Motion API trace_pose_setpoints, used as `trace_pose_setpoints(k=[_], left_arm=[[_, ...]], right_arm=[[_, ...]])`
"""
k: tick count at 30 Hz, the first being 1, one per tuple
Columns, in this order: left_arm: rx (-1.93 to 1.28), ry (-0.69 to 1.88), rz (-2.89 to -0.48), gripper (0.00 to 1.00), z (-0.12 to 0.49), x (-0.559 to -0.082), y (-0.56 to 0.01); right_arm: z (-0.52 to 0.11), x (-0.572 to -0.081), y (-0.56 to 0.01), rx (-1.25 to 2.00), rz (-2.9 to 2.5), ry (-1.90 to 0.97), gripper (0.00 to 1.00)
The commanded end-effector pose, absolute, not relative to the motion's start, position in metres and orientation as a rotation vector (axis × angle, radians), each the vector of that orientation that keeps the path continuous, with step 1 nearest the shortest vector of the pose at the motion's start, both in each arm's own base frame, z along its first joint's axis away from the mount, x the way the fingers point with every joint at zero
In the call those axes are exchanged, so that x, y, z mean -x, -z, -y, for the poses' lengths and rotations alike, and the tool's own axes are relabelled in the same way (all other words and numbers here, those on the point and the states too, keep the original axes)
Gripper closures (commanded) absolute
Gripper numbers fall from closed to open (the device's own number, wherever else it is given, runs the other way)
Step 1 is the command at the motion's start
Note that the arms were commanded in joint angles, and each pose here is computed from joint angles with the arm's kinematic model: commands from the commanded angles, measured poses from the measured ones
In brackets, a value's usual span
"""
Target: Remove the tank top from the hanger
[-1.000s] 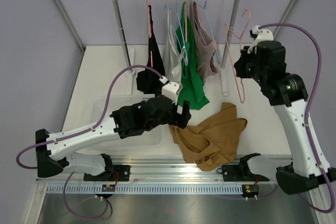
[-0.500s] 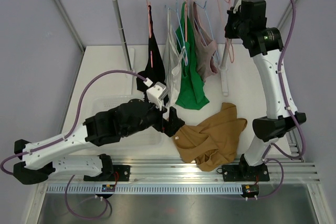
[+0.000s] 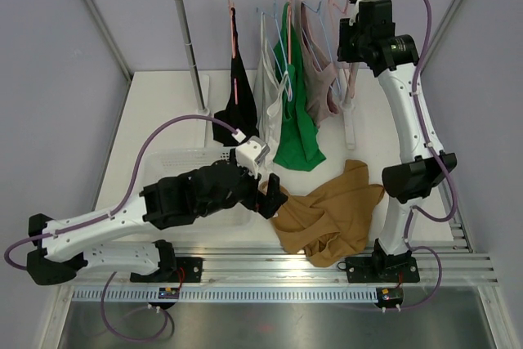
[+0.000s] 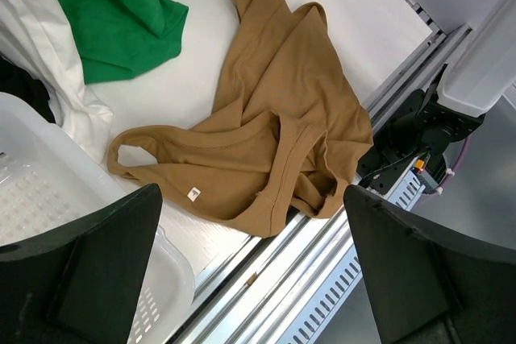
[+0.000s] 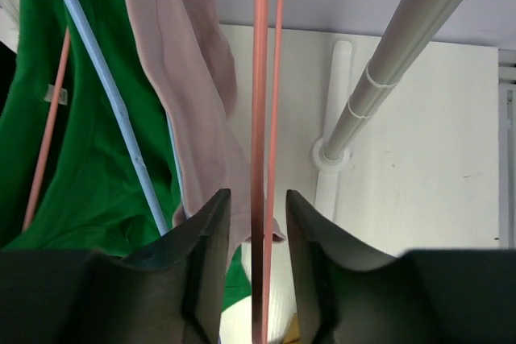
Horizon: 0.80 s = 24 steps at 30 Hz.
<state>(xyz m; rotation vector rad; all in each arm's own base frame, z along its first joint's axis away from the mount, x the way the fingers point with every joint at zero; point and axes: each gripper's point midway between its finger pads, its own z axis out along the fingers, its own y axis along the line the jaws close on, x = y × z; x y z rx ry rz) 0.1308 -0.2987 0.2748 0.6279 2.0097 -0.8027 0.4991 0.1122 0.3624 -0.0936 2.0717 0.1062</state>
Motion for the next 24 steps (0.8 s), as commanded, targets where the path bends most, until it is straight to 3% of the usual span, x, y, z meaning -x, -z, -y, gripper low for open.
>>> trace_pose_setpoints(k=[1,5,6,12,13,15,16,18,20,24], left_arm=[[-0.611,0.809,-1.966,0.01,0.314,-0.137,-0.282],[-0.615,0.760,-1.979,0.01,0.331,-0.144,-0.268],[-0.619,0.752,-1.983,0.01,0.337,-0.145,-0.265],[-0.687,0.781,-2.003,0.01,0.396,-0.146,-0.233],[-0.705,0.781,-2.014,0.01,0.407,-0.146,-0.225],[-0.758,0.771,-2.060,0.01,0.438,-0.145,-0.201],[-0.776,0.771,-2.075,0.01,0.448,-0.145,-0.194],[-0.828,0.770,-2.114,0.01,0.477,-0.142,-0.171],[-0.860,0.798,-2.116,0.01,0.500,-0.138,-0.169],[-0.936,0.691,-2.210,0.01,0.520,-0.136,-0.110]], right_arm=[[-0.104,-0.478,-0.422,0.082,-1.917,-0.123,0.57],[-0.098,-0.448,-0.450,0.072,-1.876,-0.141,0.05],[-0.095,-0.442,-0.456,0.065,-1.866,-0.137,0.00],[-0.054,-0.371,-0.501,-0.079,-1.758,-0.057,0.00],[-0.056,-0.366,-0.488,-0.097,-1.784,-0.088,0.01],[-0.059,-0.324,-0.519,-0.088,-1.653,-0.197,0.00],[-0.071,-0.319,-0.496,-0.064,-1.691,-0.271,0.00],[-0.072,-0.277,-0.519,-0.049,-1.559,-0.367,0.01],[-0.074,-0.251,-0.508,-0.045,-1.546,-0.427,0.00],[-0.082,-0.217,-0.490,0.011,-1.551,-0.503,0.01]])
